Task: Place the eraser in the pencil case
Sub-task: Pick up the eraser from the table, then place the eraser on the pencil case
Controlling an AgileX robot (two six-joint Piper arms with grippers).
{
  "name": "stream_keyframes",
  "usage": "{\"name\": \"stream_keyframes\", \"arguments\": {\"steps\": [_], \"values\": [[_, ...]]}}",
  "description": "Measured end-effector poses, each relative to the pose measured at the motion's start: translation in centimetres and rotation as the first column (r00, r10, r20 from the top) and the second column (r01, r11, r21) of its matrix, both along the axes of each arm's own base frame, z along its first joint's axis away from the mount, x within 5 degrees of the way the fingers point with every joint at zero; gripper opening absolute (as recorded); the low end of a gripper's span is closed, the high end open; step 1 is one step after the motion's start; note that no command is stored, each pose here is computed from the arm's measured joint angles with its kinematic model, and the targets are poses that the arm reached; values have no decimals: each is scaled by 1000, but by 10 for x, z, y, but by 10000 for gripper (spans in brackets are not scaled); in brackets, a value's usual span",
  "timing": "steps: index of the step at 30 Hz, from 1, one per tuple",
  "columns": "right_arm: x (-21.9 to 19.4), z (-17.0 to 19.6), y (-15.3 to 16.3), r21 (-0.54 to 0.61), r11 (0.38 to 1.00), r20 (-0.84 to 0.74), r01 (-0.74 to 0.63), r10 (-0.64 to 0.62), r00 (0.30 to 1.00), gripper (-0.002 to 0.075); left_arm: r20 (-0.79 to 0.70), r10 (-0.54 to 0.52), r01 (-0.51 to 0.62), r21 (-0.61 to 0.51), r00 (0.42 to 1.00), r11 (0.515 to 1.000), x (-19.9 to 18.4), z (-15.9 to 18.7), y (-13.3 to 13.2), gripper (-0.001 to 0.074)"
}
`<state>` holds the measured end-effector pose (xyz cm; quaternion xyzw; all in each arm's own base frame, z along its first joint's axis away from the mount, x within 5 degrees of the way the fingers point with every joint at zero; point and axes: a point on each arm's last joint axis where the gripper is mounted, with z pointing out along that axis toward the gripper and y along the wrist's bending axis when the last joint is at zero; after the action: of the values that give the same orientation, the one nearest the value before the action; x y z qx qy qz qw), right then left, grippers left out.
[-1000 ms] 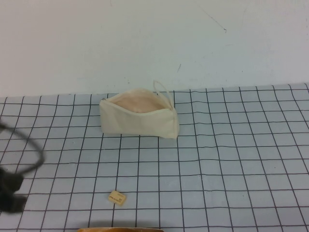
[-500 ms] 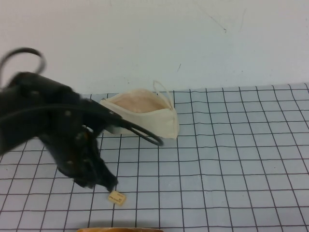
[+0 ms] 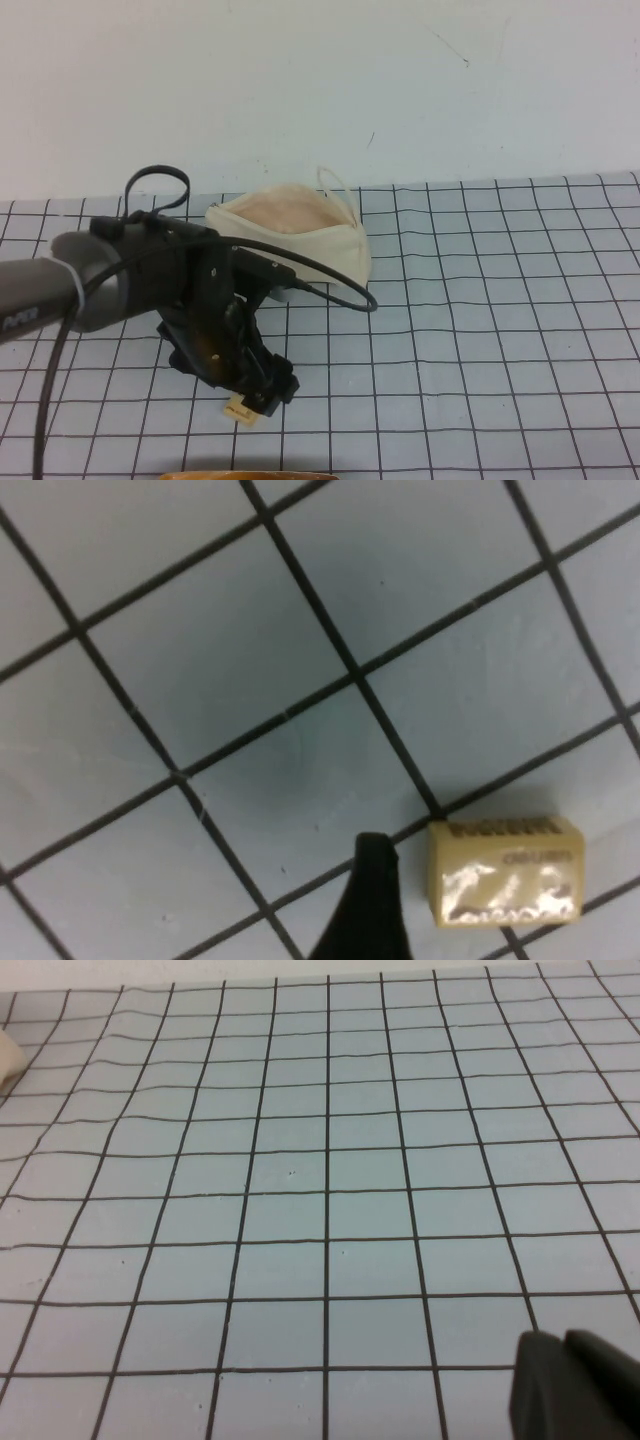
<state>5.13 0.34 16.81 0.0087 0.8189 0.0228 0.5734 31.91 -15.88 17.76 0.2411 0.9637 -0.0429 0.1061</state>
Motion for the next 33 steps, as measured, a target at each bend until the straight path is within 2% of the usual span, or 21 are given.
{"name": "stream_keyframes", "arguments": {"steps": [12, 15, 17, 18, 21, 25, 29, 33], "values": [[0, 0, 0, 0, 1000, 0, 0, 0, 1000, -3, -55, 1, 0, 27, 999, 1000, 5, -26, -2, 515], [0, 0, 0, 0, 1000, 0, -2, 2, 1000, -3, -53, -3, 4, 32, 999, 999, 6, -26, -2, 422], [0, 0, 0, 0, 1000, 0, -2, 2, 1000, -3, -64, -5, 8, 39, 998, 999, 7, -23, -3, 286], [0, 0, 0, 0, 1000, 0, -2, 2, 1000, -3, -70, -8, 11, 44, 997, 999, 8, -20, -3, 278], [0, 0, 0, 0, 1000, 0, -2, 2, 1000, -3, -55, -23, 27, 61, 998, 998, 18, -2, -6, 284], [0, 0, 0, 0, 1000, 0, -2, 2, 1000, -3, 19, -50, 48, 77, 999, 996, 38, 40, -12, 284], [0, 0, 0, 0, 1000, 0, -2, 2, 1000, -3, 168, -59, 53, 37, 984, 998, 58, 91, -20, 284], [0, 0, 0, 0, 1000, 0, -2, 2, 1000, -3, 352, -44, 46, 1, 935, 999, 78, 128, -26, 284]]}}
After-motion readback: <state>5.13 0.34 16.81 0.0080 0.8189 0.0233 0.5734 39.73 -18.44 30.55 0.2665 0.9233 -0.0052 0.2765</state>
